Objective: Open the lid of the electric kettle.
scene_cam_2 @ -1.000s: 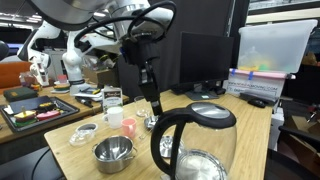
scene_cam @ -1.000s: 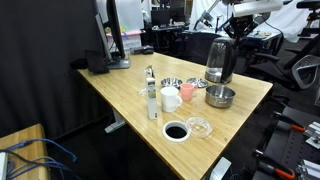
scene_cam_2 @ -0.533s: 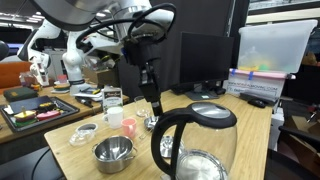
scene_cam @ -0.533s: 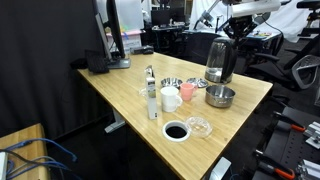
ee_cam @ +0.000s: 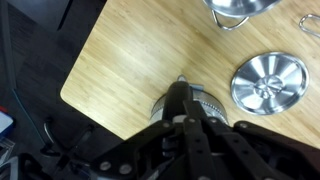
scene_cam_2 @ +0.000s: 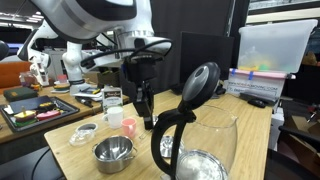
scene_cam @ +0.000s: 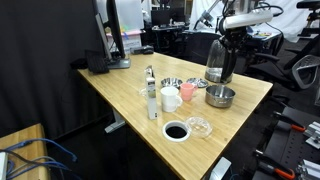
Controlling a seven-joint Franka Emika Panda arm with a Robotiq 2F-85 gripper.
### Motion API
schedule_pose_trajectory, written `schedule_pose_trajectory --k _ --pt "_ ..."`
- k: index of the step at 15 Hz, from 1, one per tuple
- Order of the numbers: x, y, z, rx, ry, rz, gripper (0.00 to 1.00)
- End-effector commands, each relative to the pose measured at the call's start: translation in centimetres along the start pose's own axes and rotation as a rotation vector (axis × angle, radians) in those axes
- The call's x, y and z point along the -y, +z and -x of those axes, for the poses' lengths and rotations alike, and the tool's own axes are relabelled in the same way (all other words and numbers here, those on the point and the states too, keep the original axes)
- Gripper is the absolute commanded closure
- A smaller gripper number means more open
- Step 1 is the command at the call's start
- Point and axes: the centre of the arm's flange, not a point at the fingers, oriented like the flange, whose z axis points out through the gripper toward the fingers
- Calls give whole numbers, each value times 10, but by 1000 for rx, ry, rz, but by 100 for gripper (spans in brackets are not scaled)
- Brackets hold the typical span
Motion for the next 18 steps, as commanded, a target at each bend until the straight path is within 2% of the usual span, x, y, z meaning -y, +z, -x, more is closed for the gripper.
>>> schedule_pose_trajectory --k 1,3,6,9,12,13,14,15,16,18 --pt "11 17 -10 43 1 -26 100" --pt "11 5 -10 35 -15 -65 100" --pt "5 -32 -7 8 -61 -148 100" --pt "-3 -69 9 5 -166 -229 100" --pt "-10 -94 30 0 -259 -278 100" --pt "-12 -99 37 4 -282 -279 95" --pt "0 -94 26 -13 -236 -264 73" --pt "-2 -98 30 -17 -242 -269 95" --pt "-3 -99 30 -20 -241 -270 94" --pt "-2 -95 29 -12 -240 -264 82"
